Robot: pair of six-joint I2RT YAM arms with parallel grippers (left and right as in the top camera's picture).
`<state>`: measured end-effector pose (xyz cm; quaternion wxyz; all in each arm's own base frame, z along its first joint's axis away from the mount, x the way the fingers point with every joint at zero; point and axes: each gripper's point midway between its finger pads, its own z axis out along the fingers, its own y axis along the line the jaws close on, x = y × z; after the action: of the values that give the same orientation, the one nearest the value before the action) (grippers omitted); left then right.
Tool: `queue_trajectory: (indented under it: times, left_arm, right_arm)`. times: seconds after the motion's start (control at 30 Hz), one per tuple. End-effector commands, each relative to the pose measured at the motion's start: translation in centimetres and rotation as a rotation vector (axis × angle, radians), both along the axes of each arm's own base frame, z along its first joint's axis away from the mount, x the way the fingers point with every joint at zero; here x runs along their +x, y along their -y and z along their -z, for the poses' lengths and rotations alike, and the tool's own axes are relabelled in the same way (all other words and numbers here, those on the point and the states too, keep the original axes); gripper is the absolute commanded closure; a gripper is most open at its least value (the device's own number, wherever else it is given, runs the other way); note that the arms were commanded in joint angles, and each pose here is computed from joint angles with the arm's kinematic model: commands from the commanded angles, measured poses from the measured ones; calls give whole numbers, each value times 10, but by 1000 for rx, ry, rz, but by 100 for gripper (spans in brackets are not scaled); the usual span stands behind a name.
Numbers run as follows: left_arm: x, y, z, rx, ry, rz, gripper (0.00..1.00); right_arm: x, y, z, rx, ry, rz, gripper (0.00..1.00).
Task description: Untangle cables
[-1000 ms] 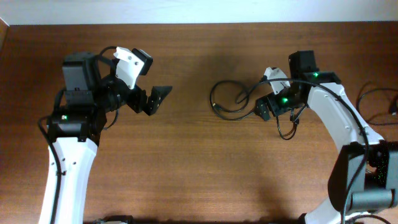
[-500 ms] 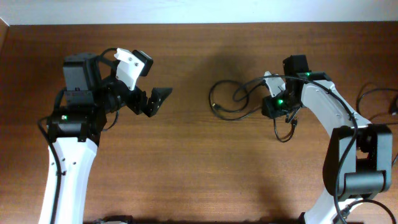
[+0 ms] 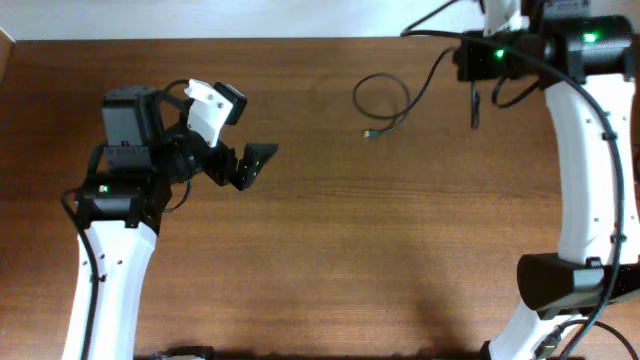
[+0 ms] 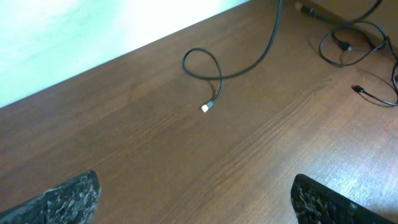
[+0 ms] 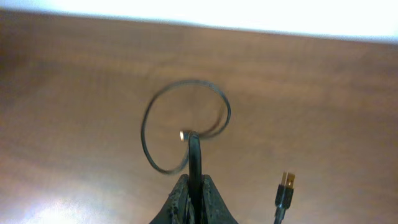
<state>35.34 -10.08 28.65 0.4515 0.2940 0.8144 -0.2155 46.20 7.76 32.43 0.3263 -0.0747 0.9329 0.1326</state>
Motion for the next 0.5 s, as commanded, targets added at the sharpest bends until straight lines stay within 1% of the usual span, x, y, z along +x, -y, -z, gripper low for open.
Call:
queue_trajectory:
  times: [0.0,0.07,0.1,0.13,0.17,0.33,0.4,0.47]
  left_arm:
    - [-1,1,-2,-2,12,14,1]
    - [-2,1,-2,-2,9,14,1]
    - [-2,1,-2,-2,10,14,1]
    - [-2,1,-2,-2,10,14,1]
    - [-2,1,-2,-2,10,14,1]
    - [-3,6,-3,-2,13,28,1]
    - [-4,9,-3,-1,14,38,1]
    - [-4,11,-3,-1,14,43,1]
  right_arm:
    - [6,38,-56,-82,162,167,96]
    - [3,71,-79,-67,214,261,96]
    - [2,97,-85,-55,225,333,96]
    - [0,128,-85,-43,219,414,96]
    - [-3,147,-83,-48,210,457,96]
    - [-9,273,-61,-76,190,716,96]
    - [-11,322,-40,-77,162,811,96]
    - [-11,351,-19,-58,133,856,96]
